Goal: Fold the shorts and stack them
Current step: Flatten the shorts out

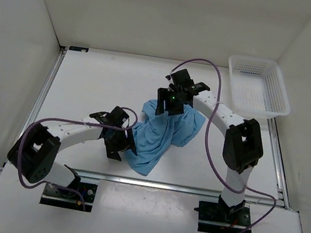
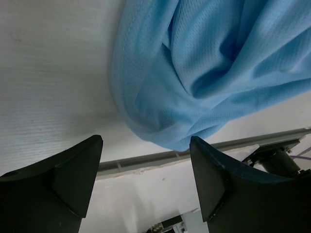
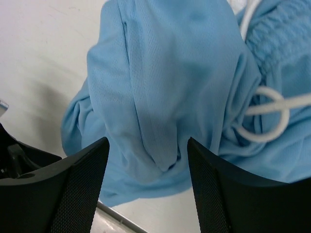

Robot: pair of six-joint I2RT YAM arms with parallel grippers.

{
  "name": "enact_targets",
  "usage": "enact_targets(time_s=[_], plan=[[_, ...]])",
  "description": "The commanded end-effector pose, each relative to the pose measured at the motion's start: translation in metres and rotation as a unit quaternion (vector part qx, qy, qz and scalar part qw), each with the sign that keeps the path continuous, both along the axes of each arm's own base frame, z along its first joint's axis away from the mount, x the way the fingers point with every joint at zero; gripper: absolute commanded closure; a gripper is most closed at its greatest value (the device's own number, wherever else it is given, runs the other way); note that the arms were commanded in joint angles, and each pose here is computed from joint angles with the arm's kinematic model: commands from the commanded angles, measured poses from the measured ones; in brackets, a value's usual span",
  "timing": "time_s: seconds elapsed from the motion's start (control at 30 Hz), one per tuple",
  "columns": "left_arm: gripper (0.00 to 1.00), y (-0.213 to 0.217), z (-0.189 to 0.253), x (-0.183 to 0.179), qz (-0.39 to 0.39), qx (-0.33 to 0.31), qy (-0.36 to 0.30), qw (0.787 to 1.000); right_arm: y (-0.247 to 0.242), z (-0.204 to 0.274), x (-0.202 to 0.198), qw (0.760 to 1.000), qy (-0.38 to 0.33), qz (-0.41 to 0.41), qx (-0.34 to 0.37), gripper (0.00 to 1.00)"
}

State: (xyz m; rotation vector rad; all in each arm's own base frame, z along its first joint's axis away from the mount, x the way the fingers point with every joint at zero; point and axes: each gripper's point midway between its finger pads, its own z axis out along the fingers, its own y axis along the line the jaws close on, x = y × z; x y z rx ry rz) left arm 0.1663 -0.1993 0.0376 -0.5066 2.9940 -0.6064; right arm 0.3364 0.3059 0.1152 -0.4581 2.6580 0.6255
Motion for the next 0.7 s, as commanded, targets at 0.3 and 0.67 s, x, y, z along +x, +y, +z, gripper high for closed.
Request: enact_targets(time_s=[0.3,0.67], plan=[[0.9,-0.014,-0.012,0.041,-0.001,0.003,-0.014,1.0,0.033,-0.005,0.022,1.0,-0.016,0.021,0.014,0.99],[0.9,0.064,0.157,0.195,0.073,-0.008,-0.215,0.974,0.025,0.189,0.109,0.971,-0.178,-0.026,0.154,1.0]])
